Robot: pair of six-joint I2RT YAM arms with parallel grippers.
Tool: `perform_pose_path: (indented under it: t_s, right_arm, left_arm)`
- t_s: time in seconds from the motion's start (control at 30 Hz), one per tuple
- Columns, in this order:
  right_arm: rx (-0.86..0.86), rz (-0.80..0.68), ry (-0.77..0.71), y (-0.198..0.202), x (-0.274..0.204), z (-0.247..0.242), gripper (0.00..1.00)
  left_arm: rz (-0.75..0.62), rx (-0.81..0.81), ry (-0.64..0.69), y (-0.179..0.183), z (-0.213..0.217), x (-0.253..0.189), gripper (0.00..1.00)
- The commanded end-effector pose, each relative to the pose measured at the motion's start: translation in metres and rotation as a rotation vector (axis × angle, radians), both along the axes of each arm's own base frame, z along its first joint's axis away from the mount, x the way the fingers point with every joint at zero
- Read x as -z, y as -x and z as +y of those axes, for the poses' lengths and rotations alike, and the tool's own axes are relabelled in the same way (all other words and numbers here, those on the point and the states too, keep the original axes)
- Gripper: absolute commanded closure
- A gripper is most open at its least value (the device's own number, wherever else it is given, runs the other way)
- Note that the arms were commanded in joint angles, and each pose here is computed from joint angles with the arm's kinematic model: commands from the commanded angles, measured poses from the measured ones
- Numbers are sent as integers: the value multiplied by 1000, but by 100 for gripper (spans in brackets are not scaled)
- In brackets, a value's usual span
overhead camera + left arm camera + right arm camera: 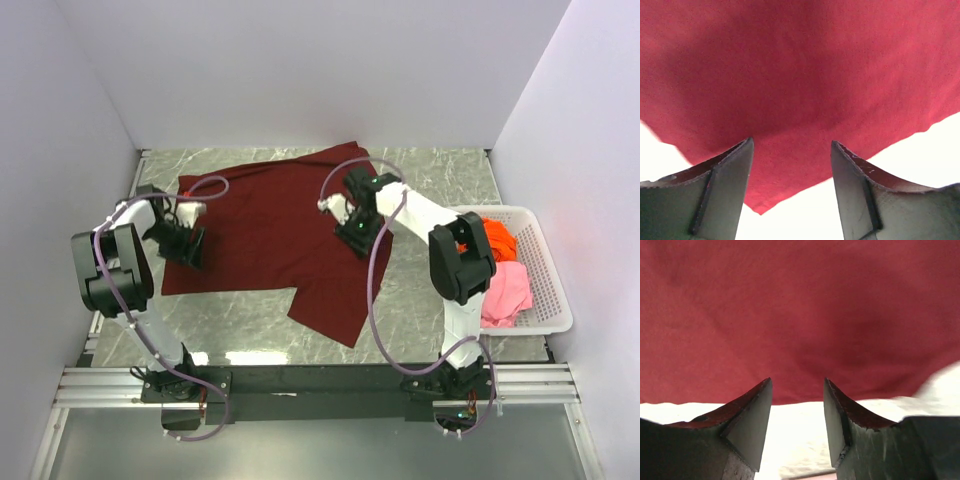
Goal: Fold and stack the t-shirts
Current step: Flatten the tshirt out
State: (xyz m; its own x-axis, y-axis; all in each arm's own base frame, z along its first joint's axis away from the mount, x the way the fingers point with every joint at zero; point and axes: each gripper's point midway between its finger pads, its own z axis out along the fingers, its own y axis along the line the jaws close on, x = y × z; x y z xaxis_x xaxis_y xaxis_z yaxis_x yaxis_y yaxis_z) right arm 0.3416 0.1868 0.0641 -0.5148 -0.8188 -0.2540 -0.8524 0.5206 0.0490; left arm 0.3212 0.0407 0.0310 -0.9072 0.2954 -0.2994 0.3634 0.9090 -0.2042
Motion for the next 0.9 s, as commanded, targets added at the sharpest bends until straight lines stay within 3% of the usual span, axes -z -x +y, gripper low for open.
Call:
perform_pose_path:
  t_s: [0.0,0.2,0.33,0.47,0.6,0.7,0.77,0.87]
  right_arm:
    - [19,-8,20,7,3,2,48]
    - [0,74,148,41,35,-20,51]
    - [-53,138,207,84,44,-39,51]
    - [-122,179,216,117,37,-45,52]
    - [-228,265,175,163,13,-47,52]
    - [-289,291,81,174,-17,-42,53]
    - [-251,228,-58,146,-49,-25,52]
    - [-80,-23,-178,50,-94,-3,52]
  left_arm:
    - [-3,36,-27,16,3,1,33]
    - [77,81,-89,54,7,22,36]
    - [123,135,-106,86,3,23,39]
    - [215,223,-74,136,-12,21,40]
    - [232,314,-9,158,-24,0,39]
    - [156,331,111,136,-38,-32,34]
    - [25,290,156,91,-36,-63,30]
    - [-138,188,168,18,-28,-92,28]
